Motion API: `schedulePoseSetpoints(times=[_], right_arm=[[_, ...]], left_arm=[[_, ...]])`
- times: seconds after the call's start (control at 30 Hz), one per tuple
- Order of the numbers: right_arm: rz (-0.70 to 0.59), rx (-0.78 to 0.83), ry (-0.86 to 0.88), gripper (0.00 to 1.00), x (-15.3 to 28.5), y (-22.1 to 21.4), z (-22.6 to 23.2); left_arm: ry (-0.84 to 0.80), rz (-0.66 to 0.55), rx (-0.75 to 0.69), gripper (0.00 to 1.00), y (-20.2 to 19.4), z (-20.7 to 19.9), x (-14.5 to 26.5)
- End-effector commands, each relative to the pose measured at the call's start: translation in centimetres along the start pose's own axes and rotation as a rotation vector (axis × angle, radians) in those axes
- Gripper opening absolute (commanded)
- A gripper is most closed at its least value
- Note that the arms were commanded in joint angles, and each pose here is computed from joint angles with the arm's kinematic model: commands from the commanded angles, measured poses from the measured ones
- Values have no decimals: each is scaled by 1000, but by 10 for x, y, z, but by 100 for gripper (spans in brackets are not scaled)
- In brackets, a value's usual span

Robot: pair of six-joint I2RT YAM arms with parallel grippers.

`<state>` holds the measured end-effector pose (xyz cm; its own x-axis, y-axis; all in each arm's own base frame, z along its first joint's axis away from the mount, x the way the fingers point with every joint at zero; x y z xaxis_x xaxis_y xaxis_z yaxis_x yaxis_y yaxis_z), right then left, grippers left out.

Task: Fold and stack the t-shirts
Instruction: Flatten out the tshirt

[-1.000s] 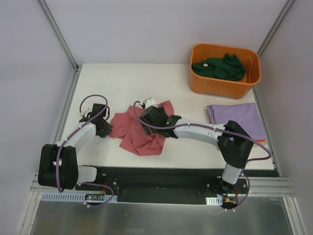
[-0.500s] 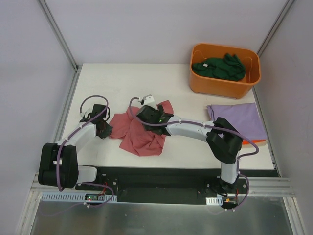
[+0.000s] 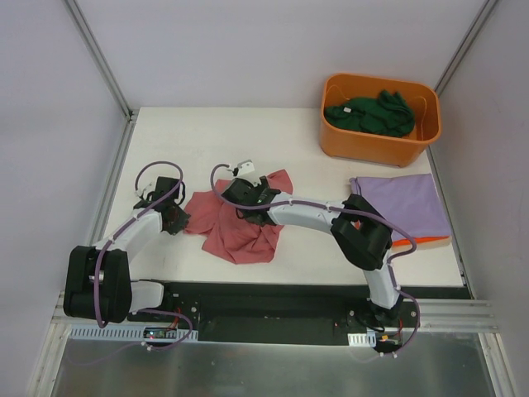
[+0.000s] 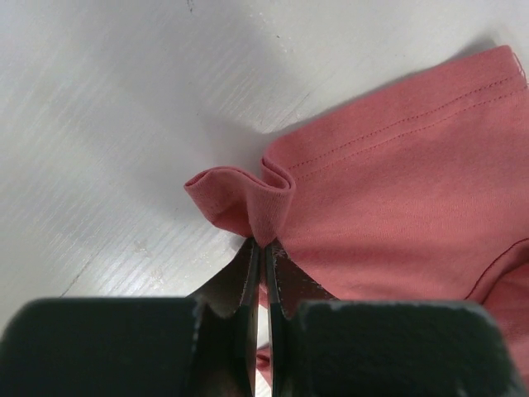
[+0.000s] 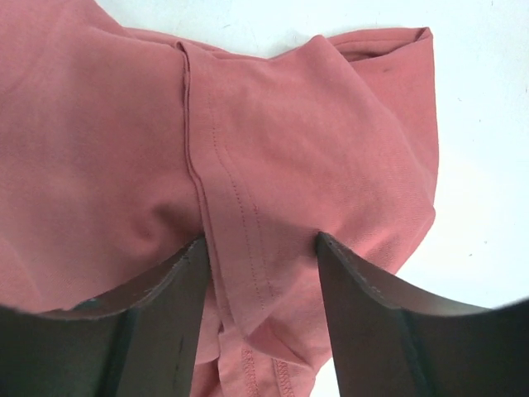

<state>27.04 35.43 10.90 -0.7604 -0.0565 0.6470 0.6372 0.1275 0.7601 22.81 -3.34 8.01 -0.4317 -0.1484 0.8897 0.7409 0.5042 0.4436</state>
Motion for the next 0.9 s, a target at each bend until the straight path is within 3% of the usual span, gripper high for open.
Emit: schedulePoseSetpoints(times=[0.0, 0.37, 0.67, 0.87], right_arm=[[-35, -42, -42, 53, 4, 11, 0], [-97, -52, -157, 0, 10, 18, -39], [-217, -107, -157, 0, 52, 36, -99], [-304, -176, -140, 0, 87, 58, -143]], left_arm=[[2, -18, -22, 0, -1, 3, 2], [43, -42, -24, 0, 1, 8, 0], [4, -83, -36, 0, 8, 5, 10], [-139, -229, -23, 0, 33, -8, 50]])
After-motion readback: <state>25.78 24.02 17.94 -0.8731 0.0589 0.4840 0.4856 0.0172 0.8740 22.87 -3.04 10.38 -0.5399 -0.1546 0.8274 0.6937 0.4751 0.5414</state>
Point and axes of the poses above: each gripper's point midway between its finger pads, its own x axis back along the fingers, its own z axis along the line the jaws close on, y = z × x, the point moved 6 cm from there along x, back along the fingers, and after that the axes turned 15 degrees about -x, right-handed, at the moved point
